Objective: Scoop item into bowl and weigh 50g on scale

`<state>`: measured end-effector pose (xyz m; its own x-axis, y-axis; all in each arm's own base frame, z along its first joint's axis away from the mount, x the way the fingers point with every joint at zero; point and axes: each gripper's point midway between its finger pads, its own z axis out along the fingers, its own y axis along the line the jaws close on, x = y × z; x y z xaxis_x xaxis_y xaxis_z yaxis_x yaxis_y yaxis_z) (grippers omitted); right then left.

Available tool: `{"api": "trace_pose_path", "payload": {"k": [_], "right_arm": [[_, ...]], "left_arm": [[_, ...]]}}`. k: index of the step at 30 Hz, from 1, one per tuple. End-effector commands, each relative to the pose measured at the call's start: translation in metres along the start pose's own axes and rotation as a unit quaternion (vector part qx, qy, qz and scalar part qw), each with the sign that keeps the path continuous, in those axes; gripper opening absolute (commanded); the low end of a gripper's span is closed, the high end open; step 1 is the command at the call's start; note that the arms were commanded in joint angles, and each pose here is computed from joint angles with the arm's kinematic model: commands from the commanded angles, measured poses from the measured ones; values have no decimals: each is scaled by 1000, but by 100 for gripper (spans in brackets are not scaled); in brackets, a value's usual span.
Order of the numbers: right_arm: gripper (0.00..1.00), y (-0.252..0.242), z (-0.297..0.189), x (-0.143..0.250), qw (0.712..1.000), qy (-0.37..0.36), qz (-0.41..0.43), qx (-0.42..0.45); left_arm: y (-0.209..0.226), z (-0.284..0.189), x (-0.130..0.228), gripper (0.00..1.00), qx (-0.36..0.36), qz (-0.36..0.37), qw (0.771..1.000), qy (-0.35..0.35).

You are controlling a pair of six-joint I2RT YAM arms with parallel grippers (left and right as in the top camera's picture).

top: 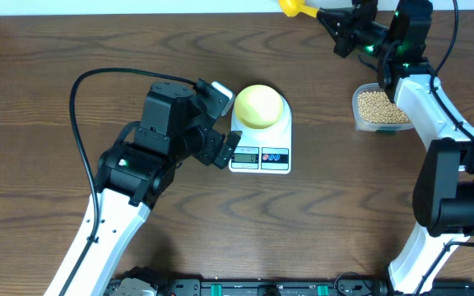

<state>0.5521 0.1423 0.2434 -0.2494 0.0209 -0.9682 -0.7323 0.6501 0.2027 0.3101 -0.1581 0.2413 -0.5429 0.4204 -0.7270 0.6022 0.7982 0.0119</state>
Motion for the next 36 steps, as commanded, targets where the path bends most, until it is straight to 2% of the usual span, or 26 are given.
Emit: {"api": "trace_pose_path", "payload": {"k": [1, 7, 14, 22, 27, 36], "right_arm": [[1, -3, -2, -13, 1000, -15, 5, 2], [1, -7, -7, -24, 999, -34, 1, 2], [1, -37, -31, -37, 992, -59, 111, 33], [1, -50, -58, -49, 983, -66, 173, 13], [1, -39, -69, -58, 983, -57, 173, -36], [1, -17, -62, -88, 984, -64, 153, -71]], "left_arm": [[-1, 2, 3, 100, 7, 2, 1000, 4], [-1, 2, 3, 100, 7, 2, 1000, 4], [-1, 2, 3, 100, 6, 2, 1000, 4], [-1, 2, 3, 100, 7, 2, 1000, 4], [-1, 2, 3, 100, 7, 2, 1000, 4], [-1, 2, 3, 100, 7, 2, 1000, 4]]}}
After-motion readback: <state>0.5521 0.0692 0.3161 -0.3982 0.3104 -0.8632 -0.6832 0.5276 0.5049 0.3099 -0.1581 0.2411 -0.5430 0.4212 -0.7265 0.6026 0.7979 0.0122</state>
